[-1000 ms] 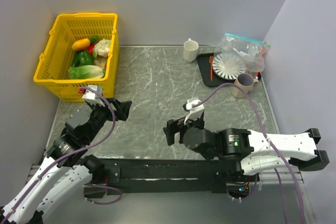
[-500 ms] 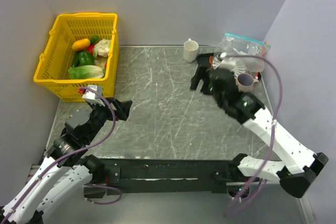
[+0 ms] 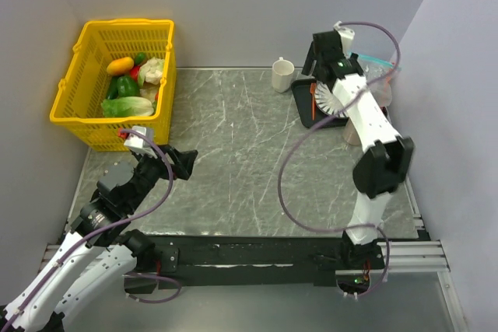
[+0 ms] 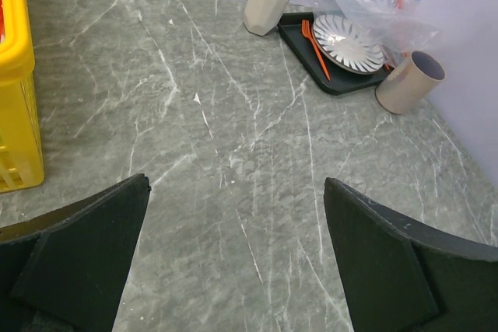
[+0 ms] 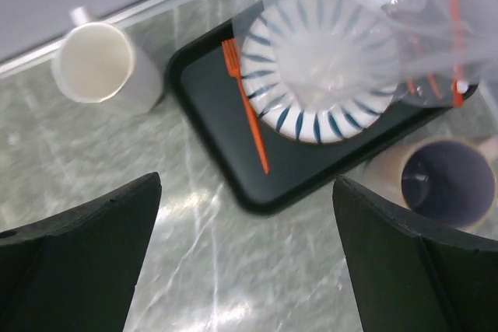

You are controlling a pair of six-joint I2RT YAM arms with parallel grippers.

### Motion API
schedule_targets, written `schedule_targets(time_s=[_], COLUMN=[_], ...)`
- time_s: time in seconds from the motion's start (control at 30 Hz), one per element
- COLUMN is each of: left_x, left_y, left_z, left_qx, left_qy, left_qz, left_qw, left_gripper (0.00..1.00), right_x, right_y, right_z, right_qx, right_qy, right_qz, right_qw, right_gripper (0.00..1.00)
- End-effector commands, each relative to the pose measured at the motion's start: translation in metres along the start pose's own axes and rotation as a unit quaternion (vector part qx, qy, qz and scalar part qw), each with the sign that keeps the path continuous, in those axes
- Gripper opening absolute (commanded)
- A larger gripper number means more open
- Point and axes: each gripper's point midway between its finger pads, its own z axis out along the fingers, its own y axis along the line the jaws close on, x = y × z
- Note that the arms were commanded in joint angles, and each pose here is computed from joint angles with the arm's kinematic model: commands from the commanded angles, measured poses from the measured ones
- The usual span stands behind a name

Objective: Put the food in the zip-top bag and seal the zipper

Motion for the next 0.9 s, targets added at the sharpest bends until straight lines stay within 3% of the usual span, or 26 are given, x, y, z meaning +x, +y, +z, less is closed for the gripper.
schedule_targets(time_s=[0.0,0.2,0.57,0.63,0.7,0.8,0.87], left_x=[-0.005,-0.005,-0.002,-0.002,-0.003,-0.003,-0.003], left_y=[-0.004,-0.002,0.003,0.003,0.004,0.004,0.005], left_z=[0.002,0.003,0.006,0.005,0.005,0.005,0.005], left_qx=[0.012,0.006,-0.008,-0.009,-0.011,-0.012,-0.013], left_qy=[-0.01,-0.008,-0.005,-0.005,-0.008,-0.006,-0.006], left_qz=[0.001,0.003,0.005,0.005,0.005,0.005,0.005], left_qw=[1.0,1.0,1.0,1.0,1.0,1.0,1.0], left_gripper=[0.99,0.99,0.99,0.99,0.99,0.99,0.99], right_x=[-0.027,-0.022,0.019,0.033,0.041,0.05,0.061], right_y=[-0.02,-0.03,-0.062,-0.063,-0.066,-0.068,-0.067], right_z=[0.024,0.085,0.141,0.151,0.151,0.147,0.148], right_qx=[0.073,0.127,0.195,0.196,0.202,0.195,0.185], right_qy=[-0.01,-0.003,0.032,0.049,0.059,0.065,0.073], right_qz=[-0.042,-0.086,-0.156,-0.164,-0.164,-0.158,-0.157], right_qw=[0.996,0.988,0.968,0.966,0.964,0.966,0.967], right_gripper=[0.97,0.94,0.95,0.87,0.69,0.59,0.35])
